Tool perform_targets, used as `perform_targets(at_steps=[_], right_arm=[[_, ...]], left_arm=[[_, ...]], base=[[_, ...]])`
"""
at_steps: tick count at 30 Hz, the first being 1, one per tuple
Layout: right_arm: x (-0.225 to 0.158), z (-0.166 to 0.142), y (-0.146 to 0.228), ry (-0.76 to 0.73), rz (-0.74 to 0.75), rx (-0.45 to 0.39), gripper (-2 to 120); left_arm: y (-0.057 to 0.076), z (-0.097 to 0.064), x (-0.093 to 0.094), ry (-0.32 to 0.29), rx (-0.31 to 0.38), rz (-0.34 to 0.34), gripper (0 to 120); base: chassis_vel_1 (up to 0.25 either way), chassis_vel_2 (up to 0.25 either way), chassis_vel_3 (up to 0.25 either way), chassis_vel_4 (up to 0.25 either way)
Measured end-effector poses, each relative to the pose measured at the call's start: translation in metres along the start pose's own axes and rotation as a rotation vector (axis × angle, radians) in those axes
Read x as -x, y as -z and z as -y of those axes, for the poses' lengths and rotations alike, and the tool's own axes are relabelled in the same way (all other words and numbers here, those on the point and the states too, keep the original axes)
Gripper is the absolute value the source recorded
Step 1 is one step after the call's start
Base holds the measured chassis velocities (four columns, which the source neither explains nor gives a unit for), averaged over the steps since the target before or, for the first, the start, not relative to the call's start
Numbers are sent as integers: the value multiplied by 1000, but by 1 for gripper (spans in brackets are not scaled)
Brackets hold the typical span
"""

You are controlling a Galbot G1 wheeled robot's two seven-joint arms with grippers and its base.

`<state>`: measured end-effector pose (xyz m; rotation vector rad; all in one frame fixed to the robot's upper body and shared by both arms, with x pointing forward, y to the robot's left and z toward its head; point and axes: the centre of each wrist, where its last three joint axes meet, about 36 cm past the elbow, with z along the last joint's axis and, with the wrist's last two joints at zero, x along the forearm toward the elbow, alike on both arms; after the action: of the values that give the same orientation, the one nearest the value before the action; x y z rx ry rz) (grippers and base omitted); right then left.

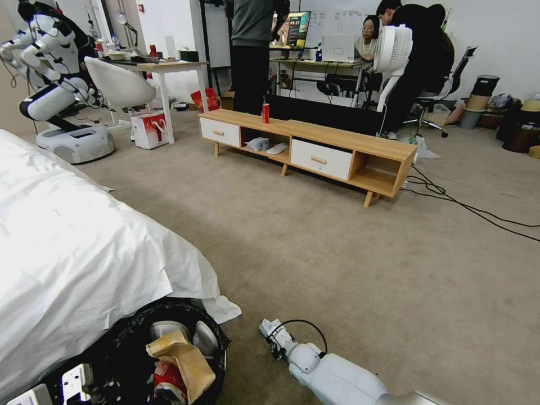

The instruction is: Pick up the trash bin and place the garbage on the floor into it.

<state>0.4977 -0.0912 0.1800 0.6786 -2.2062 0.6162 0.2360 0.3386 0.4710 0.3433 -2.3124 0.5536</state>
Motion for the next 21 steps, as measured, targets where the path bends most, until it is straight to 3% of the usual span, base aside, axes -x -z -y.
perform_targets(at_steps=[9,21], right_arm=[[-53,6,44,39,116,108,0],[-160,81,105,25,384,238,0]], left_arm=[[3,3,2,-9,3,8,0],[11,10,1,-44,-4,14,0]], base=[[0,0,0,0],[0,0,0,0]])
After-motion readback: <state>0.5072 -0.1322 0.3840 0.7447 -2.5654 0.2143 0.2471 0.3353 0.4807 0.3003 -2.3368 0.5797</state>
